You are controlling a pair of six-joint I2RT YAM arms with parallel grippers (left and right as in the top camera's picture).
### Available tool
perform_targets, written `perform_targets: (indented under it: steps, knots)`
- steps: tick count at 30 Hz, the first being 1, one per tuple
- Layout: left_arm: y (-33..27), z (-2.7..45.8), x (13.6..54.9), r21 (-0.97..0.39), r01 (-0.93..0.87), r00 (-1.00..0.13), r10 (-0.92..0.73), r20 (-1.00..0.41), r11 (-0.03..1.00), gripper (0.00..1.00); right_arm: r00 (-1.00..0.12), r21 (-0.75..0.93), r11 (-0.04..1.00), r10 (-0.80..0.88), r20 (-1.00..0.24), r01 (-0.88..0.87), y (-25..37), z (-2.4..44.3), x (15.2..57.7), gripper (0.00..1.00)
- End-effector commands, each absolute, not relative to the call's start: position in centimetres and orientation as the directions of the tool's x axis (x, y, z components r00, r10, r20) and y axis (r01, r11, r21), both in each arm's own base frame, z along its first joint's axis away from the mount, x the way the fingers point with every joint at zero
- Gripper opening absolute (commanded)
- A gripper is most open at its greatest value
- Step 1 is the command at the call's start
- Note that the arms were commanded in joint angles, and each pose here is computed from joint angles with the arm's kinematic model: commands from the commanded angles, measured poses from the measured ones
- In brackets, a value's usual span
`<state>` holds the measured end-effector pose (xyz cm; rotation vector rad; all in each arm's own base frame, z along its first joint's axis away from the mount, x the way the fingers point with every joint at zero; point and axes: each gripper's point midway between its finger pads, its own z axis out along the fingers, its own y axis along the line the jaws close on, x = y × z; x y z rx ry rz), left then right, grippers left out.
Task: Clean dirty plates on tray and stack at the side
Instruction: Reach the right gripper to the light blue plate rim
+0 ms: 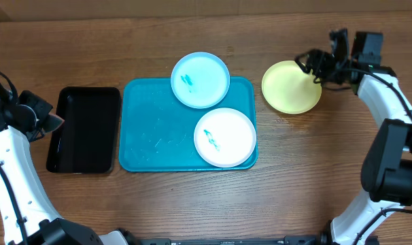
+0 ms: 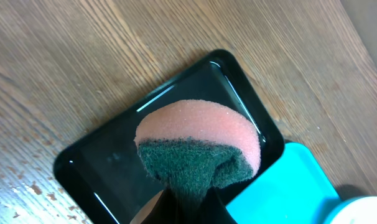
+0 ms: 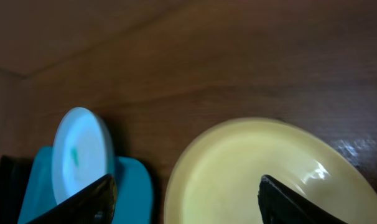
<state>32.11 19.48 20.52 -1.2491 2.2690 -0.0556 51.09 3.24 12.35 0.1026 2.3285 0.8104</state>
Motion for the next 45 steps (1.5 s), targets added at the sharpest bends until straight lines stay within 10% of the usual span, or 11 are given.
perform_targets:
  steps: [1, 12, 30, 38, 45]
  knots:
    - [18.5, 20.6, 32.8, -0.332, -0.749, -0.428, -0.801, -0.418, 0.573, 0.04, -0.752, 0.570, 0.772, 0.191, -0.631, -0.281, 8.9, 14.9, 51.7, 0.84]
    - [16.1, 20.6, 34.1, -0.322, -0.694, -0.501, -0.753, -0.426, 0.644, 0.04, -0.589, 0.039, 0.946, -0.168, -0.790, -0.323, 21.3, 9.4, 53.4, 0.86]
    - [15.3, 20.6, 34.6, -0.314, -0.665, -0.534, -0.725, -0.436, 0.678, 0.04, -0.555, -0.010, 0.919, -0.246, -0.795, -0.393, 23.8, 4.3, 54.0, 0.69]
    - [15.3, 20.6, 34.5, -0.314, -0.665, -0.534, -0.725, -0.436, 0.678, 0.04, -0.557, 0.036, 0.905, -0.229, -0.798, -0.424, 24.8, 4.8, 53.8, 0.25]
    - [15.3, 20.6, 34.5, -0.314, -0.665, -0.534, -0.725, -0.436, 0.678, 0.04, -0.593, 0.102, 0.862, -0.251, -0.765, -0.497, 26.7, 4.6, 52.3, 0.10]
